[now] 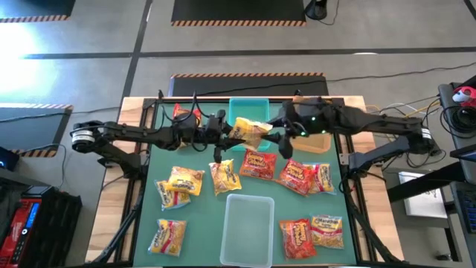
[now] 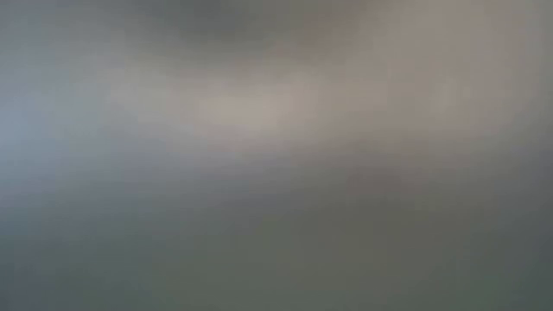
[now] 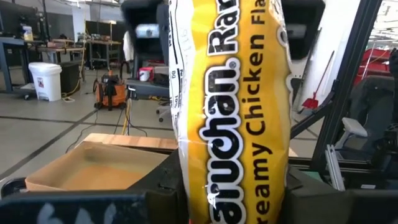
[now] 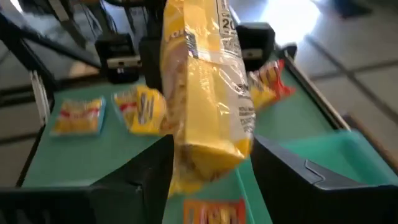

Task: Sort Maruchan noodles
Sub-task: Put the yellow noodle pack into the orange bin

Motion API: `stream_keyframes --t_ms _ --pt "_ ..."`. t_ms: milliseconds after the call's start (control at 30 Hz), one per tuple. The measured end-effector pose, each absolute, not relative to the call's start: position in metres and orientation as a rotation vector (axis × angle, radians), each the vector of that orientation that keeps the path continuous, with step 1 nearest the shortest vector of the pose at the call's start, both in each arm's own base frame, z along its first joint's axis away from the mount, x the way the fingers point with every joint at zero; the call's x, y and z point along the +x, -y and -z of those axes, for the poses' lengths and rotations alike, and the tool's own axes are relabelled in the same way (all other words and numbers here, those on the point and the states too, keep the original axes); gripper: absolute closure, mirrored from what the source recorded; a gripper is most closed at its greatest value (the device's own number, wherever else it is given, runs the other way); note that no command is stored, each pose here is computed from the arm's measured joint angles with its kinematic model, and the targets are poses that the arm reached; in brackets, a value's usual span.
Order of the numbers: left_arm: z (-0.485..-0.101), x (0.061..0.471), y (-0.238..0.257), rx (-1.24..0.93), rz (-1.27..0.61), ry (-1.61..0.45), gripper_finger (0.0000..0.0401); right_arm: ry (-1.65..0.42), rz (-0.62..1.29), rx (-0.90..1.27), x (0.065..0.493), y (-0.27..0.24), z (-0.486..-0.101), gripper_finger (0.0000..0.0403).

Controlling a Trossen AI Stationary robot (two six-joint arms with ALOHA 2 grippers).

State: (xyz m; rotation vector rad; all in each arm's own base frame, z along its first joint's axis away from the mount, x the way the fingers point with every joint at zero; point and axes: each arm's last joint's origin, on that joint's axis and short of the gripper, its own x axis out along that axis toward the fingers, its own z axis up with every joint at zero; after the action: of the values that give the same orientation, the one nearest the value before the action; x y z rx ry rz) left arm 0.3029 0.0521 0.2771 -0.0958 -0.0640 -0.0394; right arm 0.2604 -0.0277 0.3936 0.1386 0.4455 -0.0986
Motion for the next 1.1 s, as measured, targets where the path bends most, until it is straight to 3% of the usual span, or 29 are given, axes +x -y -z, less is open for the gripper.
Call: stream_keyframes --t_ms 300,733,1100 --pt "-0.267 0.303 -0.055 -0.190 0.036 -0.040 0.0301 -0.467 0.127 0.228 0.237 0.027 -0.442 0.0193" --pt "-0.239 0.321 -0.051 -0.482 0.255 -0.121 0.0301 -0.674 0.202 0.382 0.268 0.030 -0.406 0.0193" --pt "-0.226 0.329 -0.050 -0.539 0.307 -0.153 0.0301 -0.757 0.062 0.530 0.282 0.027 -0.393 0.0180"
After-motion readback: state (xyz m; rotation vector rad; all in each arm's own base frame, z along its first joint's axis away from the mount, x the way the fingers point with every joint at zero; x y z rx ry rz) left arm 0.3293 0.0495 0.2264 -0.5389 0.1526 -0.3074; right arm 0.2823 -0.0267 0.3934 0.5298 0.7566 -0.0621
